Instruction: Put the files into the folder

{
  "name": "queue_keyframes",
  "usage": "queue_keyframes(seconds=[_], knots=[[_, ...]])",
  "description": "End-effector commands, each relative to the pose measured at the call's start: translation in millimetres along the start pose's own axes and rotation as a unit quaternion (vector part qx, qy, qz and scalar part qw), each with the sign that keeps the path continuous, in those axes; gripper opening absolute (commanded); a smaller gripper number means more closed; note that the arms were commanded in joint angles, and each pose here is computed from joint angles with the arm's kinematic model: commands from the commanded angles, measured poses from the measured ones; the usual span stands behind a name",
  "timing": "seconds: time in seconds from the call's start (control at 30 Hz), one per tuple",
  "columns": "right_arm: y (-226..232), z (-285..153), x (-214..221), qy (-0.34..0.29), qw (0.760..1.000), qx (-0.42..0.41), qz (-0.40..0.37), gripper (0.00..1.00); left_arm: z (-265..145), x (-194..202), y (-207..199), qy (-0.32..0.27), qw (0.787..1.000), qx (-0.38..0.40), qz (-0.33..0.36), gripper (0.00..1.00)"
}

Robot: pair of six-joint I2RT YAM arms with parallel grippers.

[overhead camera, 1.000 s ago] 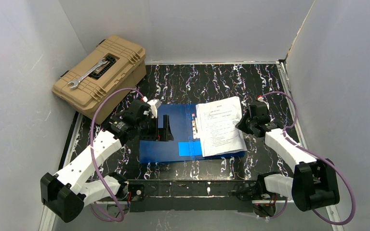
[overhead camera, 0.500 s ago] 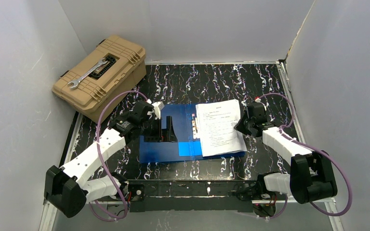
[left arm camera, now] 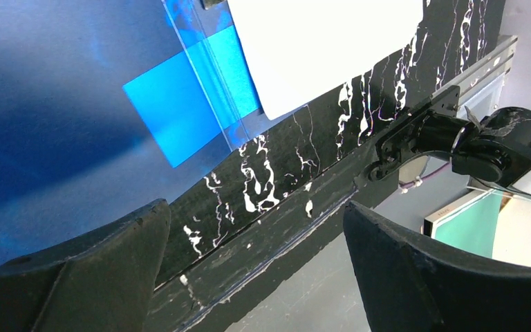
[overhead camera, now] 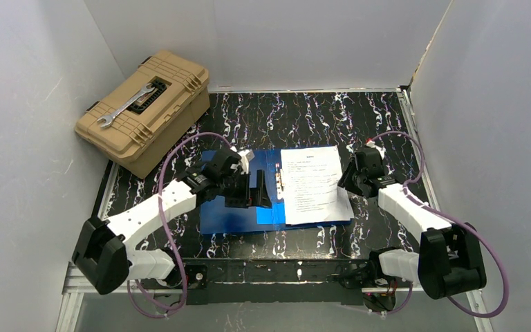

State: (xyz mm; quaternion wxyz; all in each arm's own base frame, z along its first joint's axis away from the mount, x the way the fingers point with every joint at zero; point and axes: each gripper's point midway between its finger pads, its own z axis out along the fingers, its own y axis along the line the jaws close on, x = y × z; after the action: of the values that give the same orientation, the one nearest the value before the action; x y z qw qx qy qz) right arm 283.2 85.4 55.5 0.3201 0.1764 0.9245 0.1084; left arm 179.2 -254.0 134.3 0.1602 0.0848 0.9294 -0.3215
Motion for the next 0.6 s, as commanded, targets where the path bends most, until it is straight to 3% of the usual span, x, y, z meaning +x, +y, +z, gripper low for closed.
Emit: queue_keyframes(seconds=[0.0, 0.2, 0.4, 0.57], knots=[[-8.0, -15.9, -31.7, -0.053, 0.997, 0.037, -0.040, 0.54, 17.3, -2.5, -15.6, 0.004, 1.000, 0.022, -0.008, 0.93], [-8.4, -8.5, -27.1, -0.036, 0.996, 0.035, -0.071, 0.74, 45.8, -4.3, -32.0, 0.022, 0.999, 0.039, -0.013, 0.92], [7.7, 6.1, -11.6, 0.000, 0.997, -0.022, -0.076, 0.83, 73.6, -4.2, -45.8, 0.036, 0.998, 0.053, -0.017, 0.91], [12.5, 16.7, -3.2, 0.029, 0.996, -0.054, -0.068, 0.84, 97.7, -4.2, -49.8, 0.049, 0.997, 0.060, -0.029, 0.90]])
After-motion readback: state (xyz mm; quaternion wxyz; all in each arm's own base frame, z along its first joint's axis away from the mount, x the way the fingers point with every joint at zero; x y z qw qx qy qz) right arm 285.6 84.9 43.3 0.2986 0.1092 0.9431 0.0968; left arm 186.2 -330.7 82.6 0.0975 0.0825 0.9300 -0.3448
